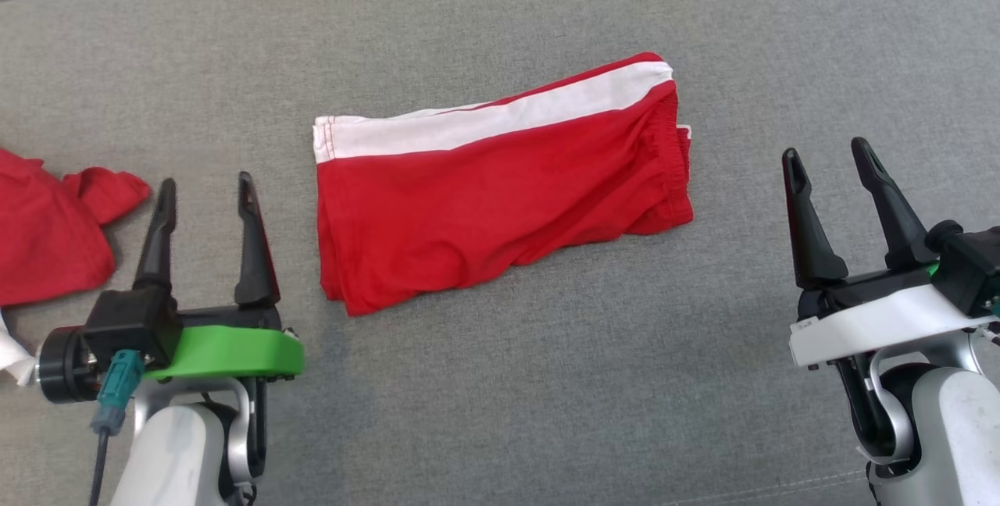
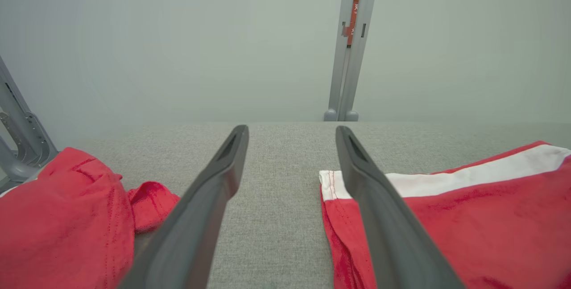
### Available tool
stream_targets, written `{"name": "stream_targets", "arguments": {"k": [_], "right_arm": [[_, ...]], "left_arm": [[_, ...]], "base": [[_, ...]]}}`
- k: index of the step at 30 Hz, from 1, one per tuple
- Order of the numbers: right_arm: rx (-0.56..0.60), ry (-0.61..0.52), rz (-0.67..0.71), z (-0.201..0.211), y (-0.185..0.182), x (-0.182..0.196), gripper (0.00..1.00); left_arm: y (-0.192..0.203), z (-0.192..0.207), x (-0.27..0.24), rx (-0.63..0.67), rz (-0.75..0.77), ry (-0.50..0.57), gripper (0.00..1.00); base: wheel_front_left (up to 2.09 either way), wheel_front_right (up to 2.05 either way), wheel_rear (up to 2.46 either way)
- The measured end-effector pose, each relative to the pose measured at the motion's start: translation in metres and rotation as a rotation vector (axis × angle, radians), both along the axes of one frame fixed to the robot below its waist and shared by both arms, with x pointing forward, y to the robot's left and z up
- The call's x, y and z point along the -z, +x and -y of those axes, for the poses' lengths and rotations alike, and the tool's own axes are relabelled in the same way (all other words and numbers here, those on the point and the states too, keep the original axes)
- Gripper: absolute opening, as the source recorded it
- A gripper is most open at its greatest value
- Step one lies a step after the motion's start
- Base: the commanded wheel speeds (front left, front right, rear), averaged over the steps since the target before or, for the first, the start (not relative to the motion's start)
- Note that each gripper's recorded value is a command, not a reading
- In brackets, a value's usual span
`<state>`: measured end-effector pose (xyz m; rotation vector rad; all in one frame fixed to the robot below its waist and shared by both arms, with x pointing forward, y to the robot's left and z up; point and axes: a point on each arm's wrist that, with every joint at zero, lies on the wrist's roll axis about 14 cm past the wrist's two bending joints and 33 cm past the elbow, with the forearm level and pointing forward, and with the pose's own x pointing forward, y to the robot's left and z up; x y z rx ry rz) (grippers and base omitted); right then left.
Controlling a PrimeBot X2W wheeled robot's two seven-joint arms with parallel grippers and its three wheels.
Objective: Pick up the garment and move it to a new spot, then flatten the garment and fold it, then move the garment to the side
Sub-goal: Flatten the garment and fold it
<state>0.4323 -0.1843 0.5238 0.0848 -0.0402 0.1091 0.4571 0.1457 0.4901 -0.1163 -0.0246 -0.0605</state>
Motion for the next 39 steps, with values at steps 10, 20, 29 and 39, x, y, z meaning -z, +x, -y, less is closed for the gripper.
{"name": "stream_targets", "arguments": {"k": [10, 20, 29, 39], "right_arm": [[-0.010, -0.005, -0.006, -0.003, -0.008, -0.008, 1.00], [-0.003, -0.011, -0.078, 0.001, -0.004, 0.014, 1.00], [-0.075, -0.011, -0.185, -0.021, 0.030, 0.057, 1.00], [-0.132, 0.022, -0.348, -0.051, 0.063, 0.133, 1.00]], "left_arm": [[-0.015, -0.007, -0.013, 0.004, 0.020, 0.024, 1.00], [-0.013, -0.003, -0.009, 0.019, 0.008, 0.022, 1.00], [0.010, 0.011, -0.012, 0.053, 0.051, 0.018, 1.00], [0.026, 0.007, 0.014, 0.047, 0.017, 0.024, 1.00]], "base": [[0.00, 0.00, 0.00], [0.00, 0.00, 0.00], [0.00, 0.00, 0.00], [0.00, 0.00, 0.00]]}}
